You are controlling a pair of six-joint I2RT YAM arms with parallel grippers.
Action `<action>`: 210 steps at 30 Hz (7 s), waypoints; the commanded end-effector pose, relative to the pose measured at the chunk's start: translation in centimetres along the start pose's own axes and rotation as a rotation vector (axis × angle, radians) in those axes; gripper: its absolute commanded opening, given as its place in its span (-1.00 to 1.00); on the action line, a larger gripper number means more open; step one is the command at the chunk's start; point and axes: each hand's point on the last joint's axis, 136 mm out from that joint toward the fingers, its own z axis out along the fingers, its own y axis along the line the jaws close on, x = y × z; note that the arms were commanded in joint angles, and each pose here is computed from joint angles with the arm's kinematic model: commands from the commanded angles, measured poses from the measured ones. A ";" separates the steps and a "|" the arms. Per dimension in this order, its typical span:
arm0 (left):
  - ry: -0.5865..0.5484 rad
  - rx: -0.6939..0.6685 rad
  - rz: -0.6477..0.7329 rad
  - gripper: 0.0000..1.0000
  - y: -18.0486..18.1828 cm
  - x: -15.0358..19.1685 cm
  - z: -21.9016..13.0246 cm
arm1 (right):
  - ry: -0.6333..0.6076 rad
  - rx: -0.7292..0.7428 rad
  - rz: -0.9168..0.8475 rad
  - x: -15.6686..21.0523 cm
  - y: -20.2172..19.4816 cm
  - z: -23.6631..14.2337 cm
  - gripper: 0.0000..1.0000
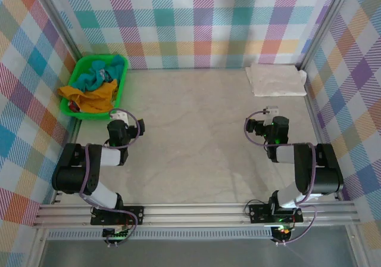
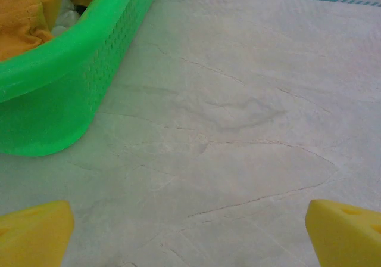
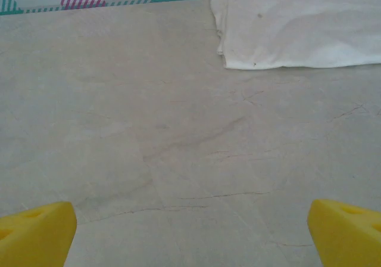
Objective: Fold and stack the t-shirts
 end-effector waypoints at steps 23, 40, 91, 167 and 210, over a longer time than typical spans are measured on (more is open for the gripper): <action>-0.118 -0.030 -0.028 0.99 -1.5 -10.9 -6.3 | -0.026 -0.013 0.134 -9.7 1.8 -5.2 0.99; 0.456 -0.299 -0.217 0.83 9.6 -19.1 6.9 | 0.064 -0.265 0.134 -14.4 10.5 -5.0 0.93; -0.137 0.801 -0.185 -1.00 -25.3 -40.8 -17.8 | -0.062 -0.314 0.165 -18.7 11.4 -8.1 0.92; 0.416 0.129 0.104 -0.16 -16.6 -3.6 -7.5 | 0.727 -0.319 0.624 4.2 12.7 -4.1 -0.52; 0.316 -0.008 0.165 -1.00 -12.6 -5.8 -8.8 | 0.784 -0.558 0.392 3.5 23.9 -4.5 -1.00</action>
